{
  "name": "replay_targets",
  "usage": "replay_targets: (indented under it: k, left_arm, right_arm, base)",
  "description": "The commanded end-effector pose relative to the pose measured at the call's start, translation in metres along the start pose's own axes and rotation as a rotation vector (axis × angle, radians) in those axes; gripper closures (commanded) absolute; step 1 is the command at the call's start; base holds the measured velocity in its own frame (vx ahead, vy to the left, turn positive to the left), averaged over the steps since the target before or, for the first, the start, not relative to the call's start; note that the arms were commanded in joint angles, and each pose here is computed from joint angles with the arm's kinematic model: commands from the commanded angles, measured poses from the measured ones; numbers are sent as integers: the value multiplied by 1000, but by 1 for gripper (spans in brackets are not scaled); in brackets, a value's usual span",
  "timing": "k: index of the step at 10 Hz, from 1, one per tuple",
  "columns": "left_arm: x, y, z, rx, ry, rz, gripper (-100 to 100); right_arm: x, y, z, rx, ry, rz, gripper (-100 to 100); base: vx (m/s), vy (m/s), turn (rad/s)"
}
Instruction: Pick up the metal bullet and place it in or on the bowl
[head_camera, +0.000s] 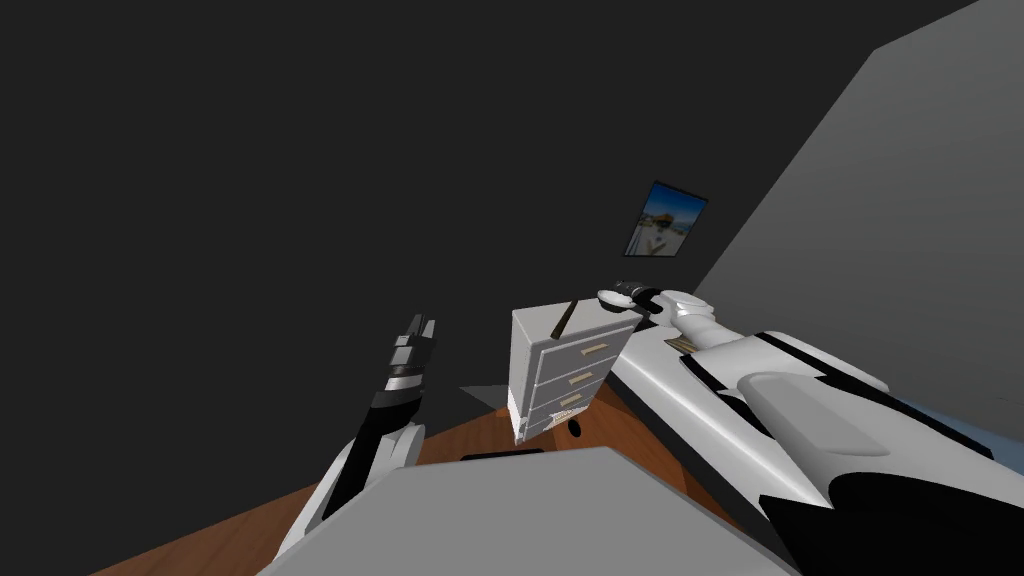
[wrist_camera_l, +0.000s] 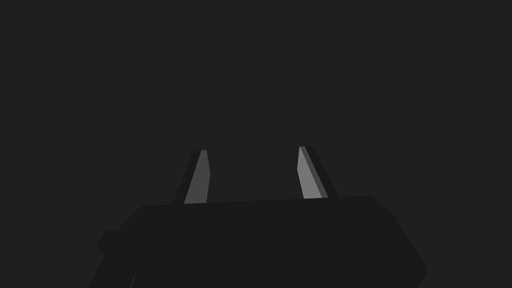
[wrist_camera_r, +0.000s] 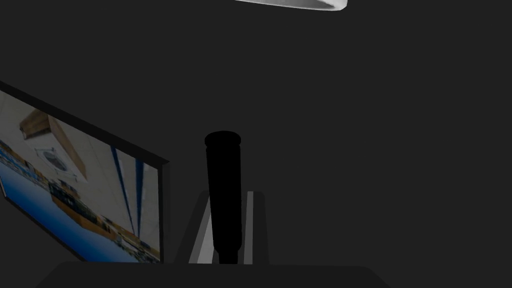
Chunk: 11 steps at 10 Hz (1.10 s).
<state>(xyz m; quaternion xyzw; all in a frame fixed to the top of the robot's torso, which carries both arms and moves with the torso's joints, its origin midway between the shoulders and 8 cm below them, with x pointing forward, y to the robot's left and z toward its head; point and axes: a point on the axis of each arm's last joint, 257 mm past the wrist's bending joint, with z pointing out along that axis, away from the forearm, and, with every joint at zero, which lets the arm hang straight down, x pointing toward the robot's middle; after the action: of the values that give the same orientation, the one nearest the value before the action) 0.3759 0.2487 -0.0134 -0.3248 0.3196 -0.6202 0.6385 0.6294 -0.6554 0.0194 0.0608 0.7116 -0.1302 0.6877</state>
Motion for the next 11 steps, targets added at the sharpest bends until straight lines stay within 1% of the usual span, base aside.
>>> replay_targets:
  k: [1, 3, 4, 5, 6, 10, 11]
  left_arm:
    - [0, 0, 0, 0, 0, 0, 0]
    - [0, 0, 0, 0, 0, 0, 0]
    - [0, 0, 0, 0, 0, 0, 0]
    - [0, 0, 0, 0, 0, 0, 0]
    - [0, 0, 0, 0, 0, 0, 0]
    - [0, 0, 0, 0, 0, 0, 0]
    - [0, 0, 0, 0, 0, 0, 0]
  right_arm:
    - [6, -5, -2, 11, 8, 54, 100]
    - [8, -7, -3, 13, 10, 66, 100]
    - [13, -9, -4, 16, 16, 94, 100]
    - [11, -7, -4, 13, 14, 74, 100]
    - [11, -8, -4, 15, 14, 79, -100]
    - [11, -8, -4, 15, 14, 78, -100]
    - [11, -8, -4, 15, 14, 78, 0]
  base:
    - [51, -160, 89]
    - [25, -93, 36]
    - [34, -85, 48]
    - [19, -49, 19]
    - [3, -9, -1]
    - [0, 0, 0]
    - [0, 0, 0]
